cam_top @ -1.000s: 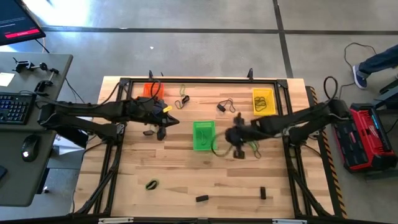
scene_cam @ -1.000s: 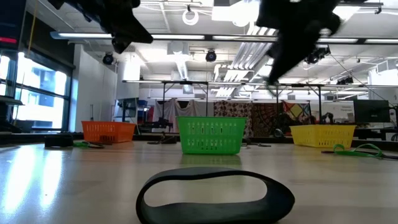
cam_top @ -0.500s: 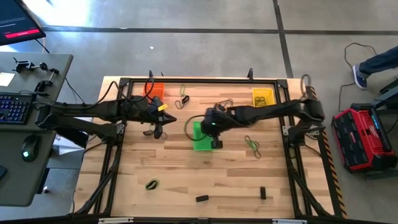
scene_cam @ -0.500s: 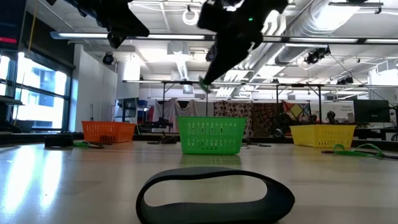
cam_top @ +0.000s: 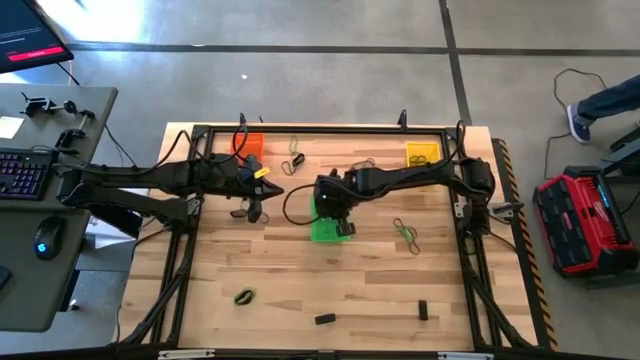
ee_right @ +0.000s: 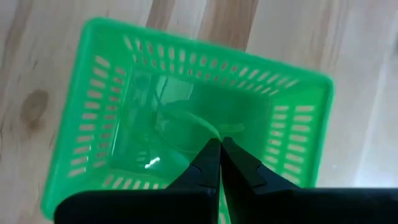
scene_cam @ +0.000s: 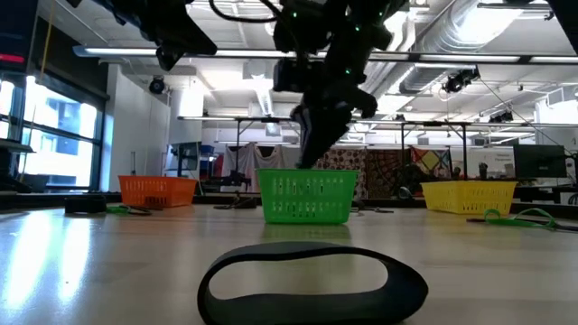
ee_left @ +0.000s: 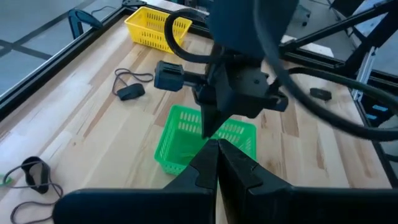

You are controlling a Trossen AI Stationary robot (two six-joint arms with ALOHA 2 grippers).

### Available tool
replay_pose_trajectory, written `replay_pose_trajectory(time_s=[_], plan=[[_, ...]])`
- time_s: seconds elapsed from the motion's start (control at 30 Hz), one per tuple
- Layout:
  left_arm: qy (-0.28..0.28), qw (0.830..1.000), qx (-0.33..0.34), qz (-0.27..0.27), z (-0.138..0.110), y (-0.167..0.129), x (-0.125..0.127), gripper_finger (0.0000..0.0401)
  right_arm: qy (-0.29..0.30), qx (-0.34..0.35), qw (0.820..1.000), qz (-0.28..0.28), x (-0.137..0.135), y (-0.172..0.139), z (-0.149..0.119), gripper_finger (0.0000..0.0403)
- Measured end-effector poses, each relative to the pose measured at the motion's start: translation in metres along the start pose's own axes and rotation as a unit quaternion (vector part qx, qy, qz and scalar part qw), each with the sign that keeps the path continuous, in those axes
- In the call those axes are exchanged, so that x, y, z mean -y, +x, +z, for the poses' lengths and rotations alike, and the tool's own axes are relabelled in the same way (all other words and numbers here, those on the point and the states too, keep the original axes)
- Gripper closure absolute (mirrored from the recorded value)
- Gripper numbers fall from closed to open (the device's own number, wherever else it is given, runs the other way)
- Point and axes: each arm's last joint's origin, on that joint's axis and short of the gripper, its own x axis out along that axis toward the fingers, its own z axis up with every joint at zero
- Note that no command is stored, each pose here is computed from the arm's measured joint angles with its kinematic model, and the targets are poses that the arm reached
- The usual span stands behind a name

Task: Sort rubber bands into baskets
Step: Put the green rubber band into the green bin

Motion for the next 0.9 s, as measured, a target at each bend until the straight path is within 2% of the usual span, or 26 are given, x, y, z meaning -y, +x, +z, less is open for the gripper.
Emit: replay_pose_trajectory(time_s=[0.53, 0.9], plan=[[0.001, 1.0, -0.007, 0.009, -0.002, 0.0, -0.001, 0.0401, 0.013, 0.01, 1.0, 0.024, -0.003, 0.024, -0.021, 0.0403], [0.001, 1.0, -0.007, 0.009, -0.002, 0.0, -0.001, 0.0401, 0.021, 0.015, 0.999, 0.019, -0.004, 0.025, -0.02, 0.0402]])
